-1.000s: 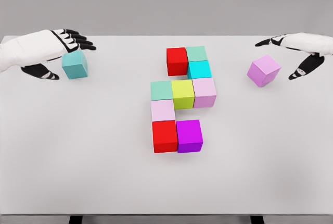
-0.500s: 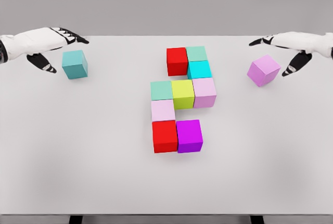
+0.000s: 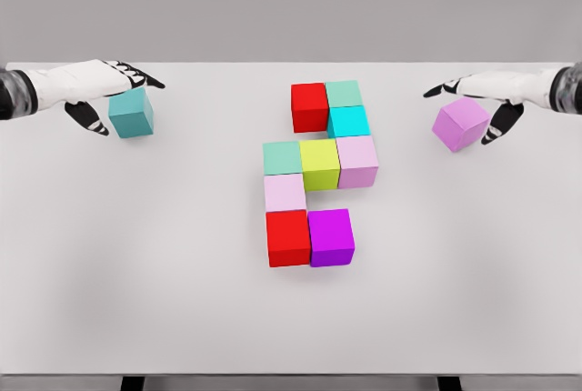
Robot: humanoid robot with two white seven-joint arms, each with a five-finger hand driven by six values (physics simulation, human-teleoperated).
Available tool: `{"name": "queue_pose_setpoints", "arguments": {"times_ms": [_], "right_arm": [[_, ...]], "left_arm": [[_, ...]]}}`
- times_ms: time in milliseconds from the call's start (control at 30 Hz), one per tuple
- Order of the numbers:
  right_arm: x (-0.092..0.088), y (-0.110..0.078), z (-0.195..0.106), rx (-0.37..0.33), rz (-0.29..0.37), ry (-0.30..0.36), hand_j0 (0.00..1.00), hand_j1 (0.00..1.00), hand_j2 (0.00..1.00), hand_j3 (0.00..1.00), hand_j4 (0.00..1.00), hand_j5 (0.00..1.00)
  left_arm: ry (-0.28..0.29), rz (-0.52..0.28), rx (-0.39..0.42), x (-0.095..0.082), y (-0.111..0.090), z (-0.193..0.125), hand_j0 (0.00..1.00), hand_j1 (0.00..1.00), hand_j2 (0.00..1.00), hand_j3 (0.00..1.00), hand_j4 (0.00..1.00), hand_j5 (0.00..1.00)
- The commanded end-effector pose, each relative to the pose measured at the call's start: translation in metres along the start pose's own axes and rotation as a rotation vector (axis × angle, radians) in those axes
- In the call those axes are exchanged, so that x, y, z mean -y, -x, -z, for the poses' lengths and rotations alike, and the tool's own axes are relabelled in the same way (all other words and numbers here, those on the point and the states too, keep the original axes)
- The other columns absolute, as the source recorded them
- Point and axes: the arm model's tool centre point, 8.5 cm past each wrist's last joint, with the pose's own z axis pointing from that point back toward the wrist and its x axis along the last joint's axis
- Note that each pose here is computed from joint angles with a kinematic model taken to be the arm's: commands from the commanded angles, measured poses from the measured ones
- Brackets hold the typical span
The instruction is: Assemble the squares on the desktop into the number 2
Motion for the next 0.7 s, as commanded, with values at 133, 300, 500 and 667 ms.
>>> {"name": "queue_pose_setpoints", "arguments": {"times_ms": [133, 300, 500, 667], "right_arm": [[0.0, 0.004, -0.001, -0.012, 0.011, 0.0, 1.0, 1.0, 1.0, 1.0, 1.0, 1.0], [-0.001, 0.005, -0.001, -0.015, 0.013, -0.002, 1.0, 1.0, 1.0, 1.0, 1.0, 1.0], [-0.002, 0.005, 0.003, -0.013, 0.021, -0.004, 1.0, 1.0, 1.0, 1.0, 1.0, 1.0], [-0.004, 0.006, 0.006, -0.02, 0.027, -0.009, 1.0, 1.0, 1.0, 1.0, 1.0, 1.0]], "left_arm": [[-0.012, -0.023, -0.023, 0.003, 0.008, -0.002, 1.0, 1.0, 1.0, 1.0, 1.0, 1.0], [0.003, -0.019, -0.043, 0.005, 0.011, 0.004, 1.0, 1.0, 1.0, 1.0, 1.0, 1.0], [0.001, -0.036, -0.049, 0.011, 0.012, 0.011, 1.0, 1.0, 1.0, 1.0, 1.0, 1.0], [0.019, -0.039, -0.059, 0.017, 0.013, 0.015, 1.0, 1.0, 1.0, 1.0, 1.0, 1.0]]}}
